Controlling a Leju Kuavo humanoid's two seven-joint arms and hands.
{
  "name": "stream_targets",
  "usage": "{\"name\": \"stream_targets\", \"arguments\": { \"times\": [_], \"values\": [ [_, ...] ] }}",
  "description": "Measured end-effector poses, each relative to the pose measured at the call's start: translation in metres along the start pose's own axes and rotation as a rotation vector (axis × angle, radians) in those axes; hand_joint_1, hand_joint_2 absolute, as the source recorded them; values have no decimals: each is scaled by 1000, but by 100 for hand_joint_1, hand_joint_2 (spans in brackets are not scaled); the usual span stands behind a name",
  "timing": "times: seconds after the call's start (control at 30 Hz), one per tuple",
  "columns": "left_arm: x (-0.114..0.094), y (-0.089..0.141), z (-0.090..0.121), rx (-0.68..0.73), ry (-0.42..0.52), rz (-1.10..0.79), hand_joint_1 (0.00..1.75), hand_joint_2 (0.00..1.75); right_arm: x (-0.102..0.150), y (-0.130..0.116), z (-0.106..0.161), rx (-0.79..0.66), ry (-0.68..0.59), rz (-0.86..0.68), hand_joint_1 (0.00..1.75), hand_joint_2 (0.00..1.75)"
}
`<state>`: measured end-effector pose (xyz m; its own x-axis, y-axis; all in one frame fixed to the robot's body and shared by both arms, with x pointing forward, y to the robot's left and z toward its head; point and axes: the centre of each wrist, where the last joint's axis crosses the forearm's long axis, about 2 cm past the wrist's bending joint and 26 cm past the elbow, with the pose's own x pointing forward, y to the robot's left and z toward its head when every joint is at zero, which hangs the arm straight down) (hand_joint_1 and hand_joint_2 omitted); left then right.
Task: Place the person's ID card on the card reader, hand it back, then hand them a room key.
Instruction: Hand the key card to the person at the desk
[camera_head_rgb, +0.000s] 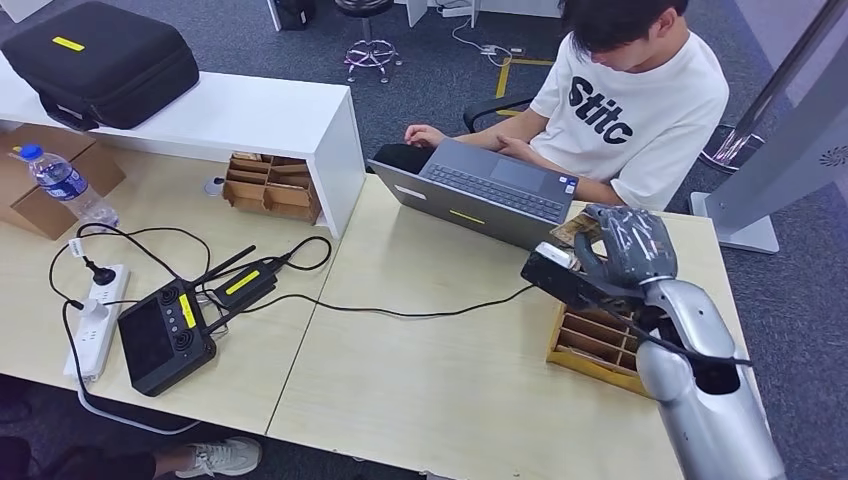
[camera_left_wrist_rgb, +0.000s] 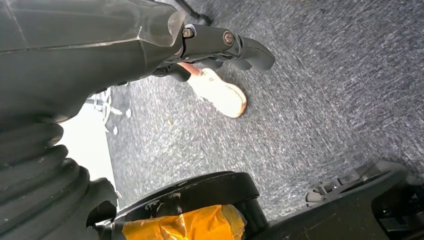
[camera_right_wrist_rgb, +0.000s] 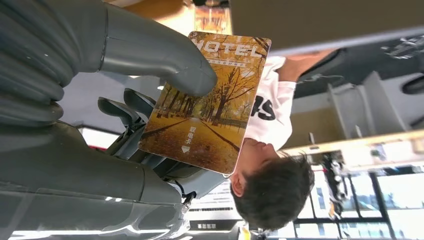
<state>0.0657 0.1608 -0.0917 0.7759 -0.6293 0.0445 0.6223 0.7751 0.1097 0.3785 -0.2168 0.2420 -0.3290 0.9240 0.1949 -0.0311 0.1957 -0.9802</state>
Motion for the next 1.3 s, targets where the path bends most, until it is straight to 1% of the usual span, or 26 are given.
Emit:
{"name": "stream_targets", "arguments": {
  "times": [0.07, 0.13, 0.23, 0.3, 0.6, 1.07, 1.17, 1.3],
  "values": [
    [1, 1, 0, -2, -1, -20, 0, 175, 4, -5, -23, 26, 46, 46, 175, 175],
    [2, 1, 0, -2, -2, -32, 0, 175, 7, -9, -38, 43, 67, 71, 175, 175],
    [3, 1, 0, 0, -2, -42, 0, 175, 9, -13, -56, 59, 85, 100, 175, 175],
    [3, 2, 0, 1, -2, -46, 0, 175, 7, -15, -62, 68, 96, 111, 175, 175],
    [4, 2, 1, 2, 0, -54, 0, 175, 3, -15, -70, 91, 117, 129, 175, 175],
    [4, 2, 1, 1, 3, -63, 0, 175, 0, -13, -71, 101, 125, 141, 175, 175],
    [5, 2, 1, 1, 3, -65, 0, 175, -1, -15, -71, 93, 127, 132, 175, 175],
    [5, 2, 1, 1, 4, -67, 0, 175, -2, -26, -73, 70, 128, 117, 175, 175]
  ]
}}
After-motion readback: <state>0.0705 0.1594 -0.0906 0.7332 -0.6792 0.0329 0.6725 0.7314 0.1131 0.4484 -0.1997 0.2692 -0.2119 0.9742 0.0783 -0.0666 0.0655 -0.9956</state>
